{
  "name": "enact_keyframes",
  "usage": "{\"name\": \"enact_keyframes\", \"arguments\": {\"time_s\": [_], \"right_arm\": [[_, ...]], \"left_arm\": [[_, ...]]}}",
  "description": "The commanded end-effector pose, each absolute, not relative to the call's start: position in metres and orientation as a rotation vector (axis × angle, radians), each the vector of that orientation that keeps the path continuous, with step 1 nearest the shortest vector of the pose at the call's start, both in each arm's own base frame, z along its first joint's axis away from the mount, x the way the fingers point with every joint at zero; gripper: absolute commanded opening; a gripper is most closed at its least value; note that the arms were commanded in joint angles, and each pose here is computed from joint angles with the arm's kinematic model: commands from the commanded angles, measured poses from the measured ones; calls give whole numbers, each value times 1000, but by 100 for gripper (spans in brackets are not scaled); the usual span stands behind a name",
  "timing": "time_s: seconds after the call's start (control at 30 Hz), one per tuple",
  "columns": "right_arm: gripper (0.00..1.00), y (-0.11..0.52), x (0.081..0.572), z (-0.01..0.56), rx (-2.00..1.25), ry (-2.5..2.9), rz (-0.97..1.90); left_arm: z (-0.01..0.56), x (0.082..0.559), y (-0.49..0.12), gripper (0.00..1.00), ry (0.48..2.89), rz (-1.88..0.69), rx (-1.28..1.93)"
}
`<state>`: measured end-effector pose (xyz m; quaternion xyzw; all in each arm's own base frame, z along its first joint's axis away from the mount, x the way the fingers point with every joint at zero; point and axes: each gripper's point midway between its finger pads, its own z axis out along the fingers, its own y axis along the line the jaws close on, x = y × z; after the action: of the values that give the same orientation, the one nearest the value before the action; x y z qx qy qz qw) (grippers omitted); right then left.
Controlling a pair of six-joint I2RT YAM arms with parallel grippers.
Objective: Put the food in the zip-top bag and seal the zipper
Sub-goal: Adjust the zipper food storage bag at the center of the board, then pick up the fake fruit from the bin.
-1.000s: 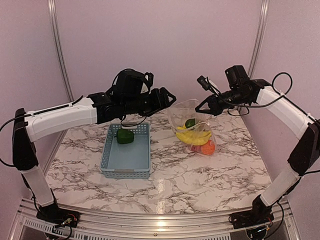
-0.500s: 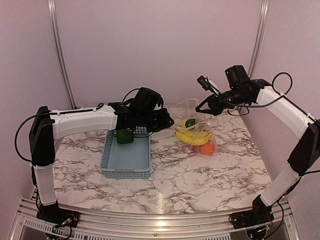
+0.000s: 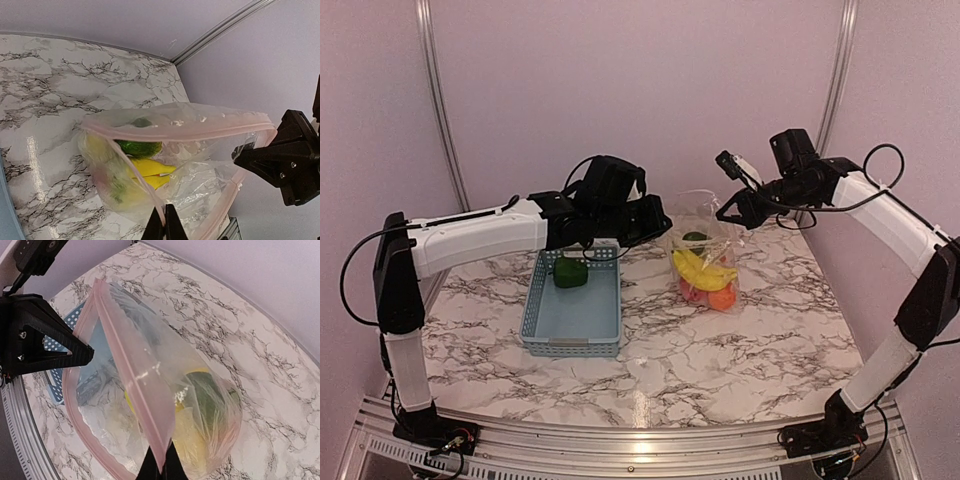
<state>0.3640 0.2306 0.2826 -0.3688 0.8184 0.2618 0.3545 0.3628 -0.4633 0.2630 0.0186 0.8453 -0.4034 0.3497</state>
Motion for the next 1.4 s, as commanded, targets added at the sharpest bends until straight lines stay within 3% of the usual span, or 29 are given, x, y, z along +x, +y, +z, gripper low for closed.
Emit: {"name": "enact_keyframes", "arguments": {"time_s": [0.0,0.07,0.23,0.4,0.77,1.07,1.37], "right_arm": [[0,226,382,289,-919,2109,619],[0,224,386,299,-912,2092,604],[0,196,411,328,-817,2062,544],[0,178,426,344,-760,2043,516],[0,186,412,326,-783,2062,614],[0,185,401,321,-792,2058,624],[0,186,396,318,-800,2056,640]], "left_arm": [[270,359,-470,9,2188,-1083,68],[267,358,-469,26,2195,-1071,80],[286,356,-441,54,2121,-959,123],[292,358,-390,70,2073,-732,135],[174,390,-270,81,2326,-360,-97],[117,409,-261,97,2442,-131,-71],[90,431,-254,99,2470,101,-45]]}}
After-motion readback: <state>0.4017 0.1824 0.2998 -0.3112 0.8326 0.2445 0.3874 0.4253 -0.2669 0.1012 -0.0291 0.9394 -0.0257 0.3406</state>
